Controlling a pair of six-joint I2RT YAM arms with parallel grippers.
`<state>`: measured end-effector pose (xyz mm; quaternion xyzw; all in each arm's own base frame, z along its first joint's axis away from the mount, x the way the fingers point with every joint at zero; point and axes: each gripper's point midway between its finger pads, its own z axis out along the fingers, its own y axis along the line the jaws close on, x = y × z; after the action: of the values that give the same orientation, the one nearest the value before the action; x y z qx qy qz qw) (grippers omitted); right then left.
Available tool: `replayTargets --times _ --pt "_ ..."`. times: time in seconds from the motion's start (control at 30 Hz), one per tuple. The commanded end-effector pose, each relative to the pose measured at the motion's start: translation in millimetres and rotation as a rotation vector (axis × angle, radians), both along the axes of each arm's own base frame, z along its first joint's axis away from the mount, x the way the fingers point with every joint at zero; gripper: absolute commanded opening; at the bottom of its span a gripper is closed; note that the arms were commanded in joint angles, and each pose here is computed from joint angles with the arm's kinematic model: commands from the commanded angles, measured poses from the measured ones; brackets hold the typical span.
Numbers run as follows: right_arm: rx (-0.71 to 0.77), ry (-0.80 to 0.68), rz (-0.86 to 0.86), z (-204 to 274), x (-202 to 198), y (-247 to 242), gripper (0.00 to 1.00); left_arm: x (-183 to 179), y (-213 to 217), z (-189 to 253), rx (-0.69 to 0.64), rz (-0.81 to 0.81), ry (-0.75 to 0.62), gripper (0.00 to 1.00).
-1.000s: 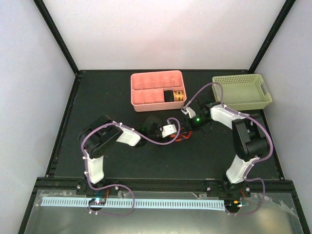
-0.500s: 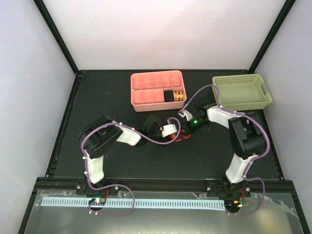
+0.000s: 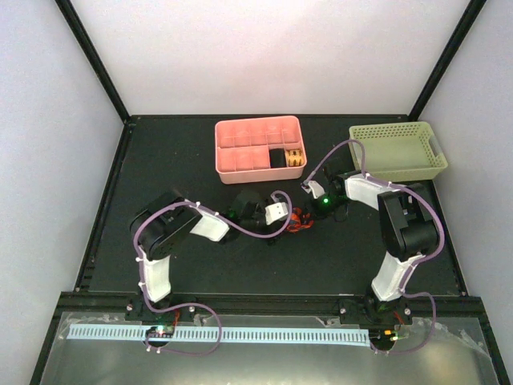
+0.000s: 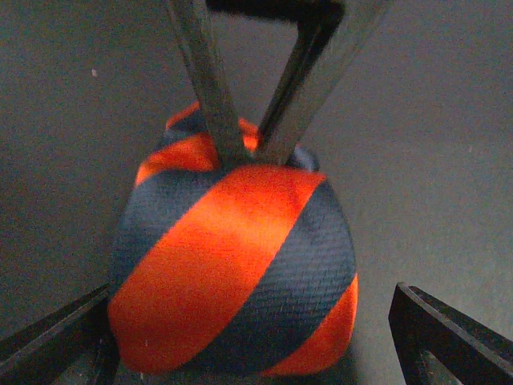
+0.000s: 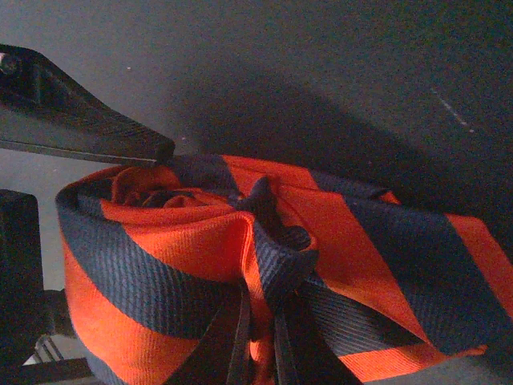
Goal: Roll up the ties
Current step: Roll the tie at the center of the board.
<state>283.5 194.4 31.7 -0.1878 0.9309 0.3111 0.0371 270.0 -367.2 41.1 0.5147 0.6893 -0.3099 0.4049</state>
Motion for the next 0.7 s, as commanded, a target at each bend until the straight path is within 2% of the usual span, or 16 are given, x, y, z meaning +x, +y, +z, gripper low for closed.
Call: replayTargets --times 0.0,0.17,0.3,0.4,0.5,0.67 --pt "-0.189 0.044 -0.021 -41 -8 -28 0.02 7 -20 17 -0.119 -0.034 0.002 0.91" --pt "-0.148 0.05 -0.014 -39 -9 -21 0.02 15 -30 11 -0.135 -0.023 0.025 0.87" --pt "-0.128 0.056 -0.011 -37 -10 -18 0.02 18 -33 5 -0.111 -0.018 0.028 0.75" --pt "-0.108 0.06 -0.006 -35 -10 -15 0.02 17 -29 -4 -0.066 -0.011 0.024 0.62" --pt "-0.092 0.057 0.004 -29 -9 -13 0.1 14 -20 -12 -0.008 -0.003 0.03 0.49" --pt "-0.023 0.011 0.008 1 2 -7 0.3 7 0 -29 0.108 0.023 0.038 0.41"
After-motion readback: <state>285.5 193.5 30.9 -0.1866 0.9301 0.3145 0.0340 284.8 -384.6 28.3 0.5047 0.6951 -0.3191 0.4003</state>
